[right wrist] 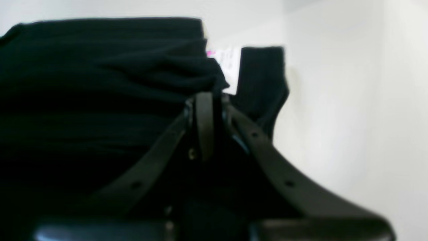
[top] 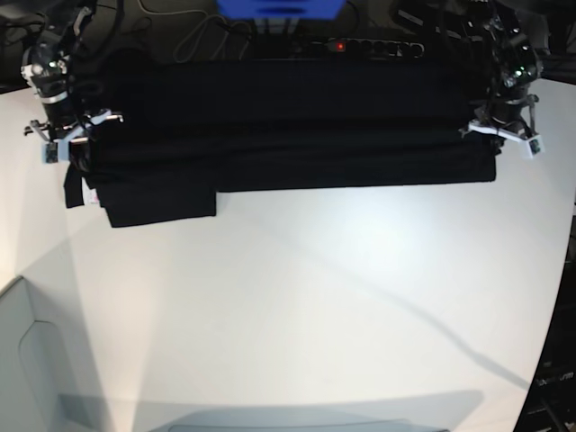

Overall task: Fold the T-shirt properly
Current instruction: 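Lay the folded hem down and open both grippers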

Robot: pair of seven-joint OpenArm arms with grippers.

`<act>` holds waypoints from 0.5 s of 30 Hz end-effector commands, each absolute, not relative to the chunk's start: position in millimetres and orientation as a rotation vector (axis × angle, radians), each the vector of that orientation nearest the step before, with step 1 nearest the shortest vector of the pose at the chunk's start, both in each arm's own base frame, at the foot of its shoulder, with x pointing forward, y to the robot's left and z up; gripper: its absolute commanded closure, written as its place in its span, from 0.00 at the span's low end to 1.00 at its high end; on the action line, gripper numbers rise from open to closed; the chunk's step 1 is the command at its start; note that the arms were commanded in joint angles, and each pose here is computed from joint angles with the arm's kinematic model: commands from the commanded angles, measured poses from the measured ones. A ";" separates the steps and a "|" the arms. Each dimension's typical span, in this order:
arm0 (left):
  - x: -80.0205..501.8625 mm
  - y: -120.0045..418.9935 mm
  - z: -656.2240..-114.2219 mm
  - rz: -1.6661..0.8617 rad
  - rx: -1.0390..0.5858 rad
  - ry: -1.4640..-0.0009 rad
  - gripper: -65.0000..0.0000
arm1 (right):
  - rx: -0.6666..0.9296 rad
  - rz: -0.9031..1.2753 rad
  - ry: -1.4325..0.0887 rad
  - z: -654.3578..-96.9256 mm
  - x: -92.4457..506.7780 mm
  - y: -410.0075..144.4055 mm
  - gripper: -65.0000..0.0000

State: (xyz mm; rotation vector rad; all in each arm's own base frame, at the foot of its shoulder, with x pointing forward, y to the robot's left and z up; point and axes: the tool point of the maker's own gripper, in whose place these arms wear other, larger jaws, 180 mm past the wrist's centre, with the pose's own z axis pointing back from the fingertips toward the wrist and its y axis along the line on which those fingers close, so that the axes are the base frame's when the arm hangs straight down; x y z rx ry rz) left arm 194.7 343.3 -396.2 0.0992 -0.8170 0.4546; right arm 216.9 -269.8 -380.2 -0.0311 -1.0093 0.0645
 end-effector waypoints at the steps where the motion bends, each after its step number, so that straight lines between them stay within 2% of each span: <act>1: 200.5 353.2 -384.9 0.447 0.128 -0.856 1.00 | -0.042 0.075 -1.044 -370.3 220.4 -274.3 1.00; 7: 199.6 352.3 -387.5 0.454 0.124 -0.851 1.00 | -0.010 0.104 -1.001 -379.7 221.2 -260.9 1.00; 11: 199.4 351.9 -387.8 0.455 0.123 -0.851 1.00 | -0.019 0.120 -0.926 -388.6 216.6 -263.1 0.81; 15: 198.6 351.6 -387.9 0.452 0.123 -0.849 1.00 | -0.034 0.126 -0.954 -377.7 223.8 -265.1 0.61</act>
